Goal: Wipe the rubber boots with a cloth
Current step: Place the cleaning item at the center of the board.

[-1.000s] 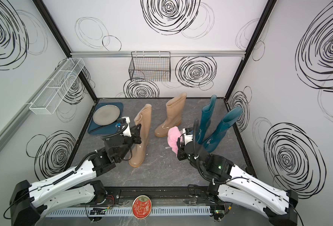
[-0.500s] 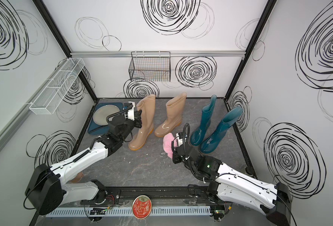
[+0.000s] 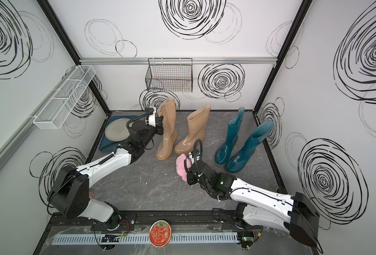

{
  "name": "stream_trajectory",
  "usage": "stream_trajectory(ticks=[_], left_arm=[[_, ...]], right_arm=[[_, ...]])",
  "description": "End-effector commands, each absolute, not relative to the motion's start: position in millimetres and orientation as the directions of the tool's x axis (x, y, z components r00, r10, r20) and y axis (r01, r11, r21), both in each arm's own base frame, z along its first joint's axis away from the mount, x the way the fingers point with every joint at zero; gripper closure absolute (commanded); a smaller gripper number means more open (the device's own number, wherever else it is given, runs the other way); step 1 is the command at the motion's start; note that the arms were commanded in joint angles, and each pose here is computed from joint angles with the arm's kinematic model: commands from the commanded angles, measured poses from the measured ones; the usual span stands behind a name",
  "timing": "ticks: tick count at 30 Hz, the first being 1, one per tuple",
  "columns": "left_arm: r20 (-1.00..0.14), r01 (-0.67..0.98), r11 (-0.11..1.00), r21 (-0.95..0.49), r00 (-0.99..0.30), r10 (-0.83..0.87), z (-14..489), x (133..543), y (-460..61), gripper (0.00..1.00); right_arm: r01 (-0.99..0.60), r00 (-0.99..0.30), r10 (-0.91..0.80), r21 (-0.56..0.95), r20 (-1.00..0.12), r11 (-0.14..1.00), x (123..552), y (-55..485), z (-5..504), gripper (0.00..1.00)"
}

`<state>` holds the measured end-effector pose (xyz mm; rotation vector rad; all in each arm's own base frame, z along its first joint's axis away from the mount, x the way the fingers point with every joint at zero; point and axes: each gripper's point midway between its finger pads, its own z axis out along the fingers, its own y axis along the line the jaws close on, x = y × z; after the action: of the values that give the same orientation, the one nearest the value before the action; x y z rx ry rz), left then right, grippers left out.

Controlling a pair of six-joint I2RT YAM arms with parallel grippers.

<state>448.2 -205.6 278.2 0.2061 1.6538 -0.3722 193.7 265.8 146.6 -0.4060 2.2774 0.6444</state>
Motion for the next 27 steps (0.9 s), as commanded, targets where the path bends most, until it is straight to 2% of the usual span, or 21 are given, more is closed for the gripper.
stream_trajectory(ticks=[1,9,16,21,27], left_arm=[[-0.990,0.371,0.924,-0.090,0.071,-0.125,324.3,456.8,-205.0,1.00],[-0.994,0.391,0.917,-0.078,0.043,-0.103,292.8,466.1,-210.5,1.00],[-0.990,0.384,0.923,0.025,0.135,-0.029,329.4,459.6,-207.3,1.00],[-0.985,0.356,0.932,0.073,0.171,0.012,335.9,458.1,-201.6,1.00],[-0.981,0.344,0.936,0.079,0.195,0.012,349.1,465.7,-191.5,1.00]], right_arm=[[-0.471,-0.664,-0.066,0.349,-0.745,0.810,200.0,275.6,159.5,1.00],[-0.448,-0.697,-0.099,0.324,-0.710,0.833,201.7,277.7,128.3,1.00],[-0.430,-0.724,-0.134,0.291,-0.677,0.854,205.7,282.9,128.1,1.00],[-0.451,-0.733,-0.149,0.311,-0.663,0.836,203.4,292.6,126.6,1.00],[-0.469,-0.738,-0.168,0.317,-0.654,0.824,199.7,296.2,124.2,1.00]])
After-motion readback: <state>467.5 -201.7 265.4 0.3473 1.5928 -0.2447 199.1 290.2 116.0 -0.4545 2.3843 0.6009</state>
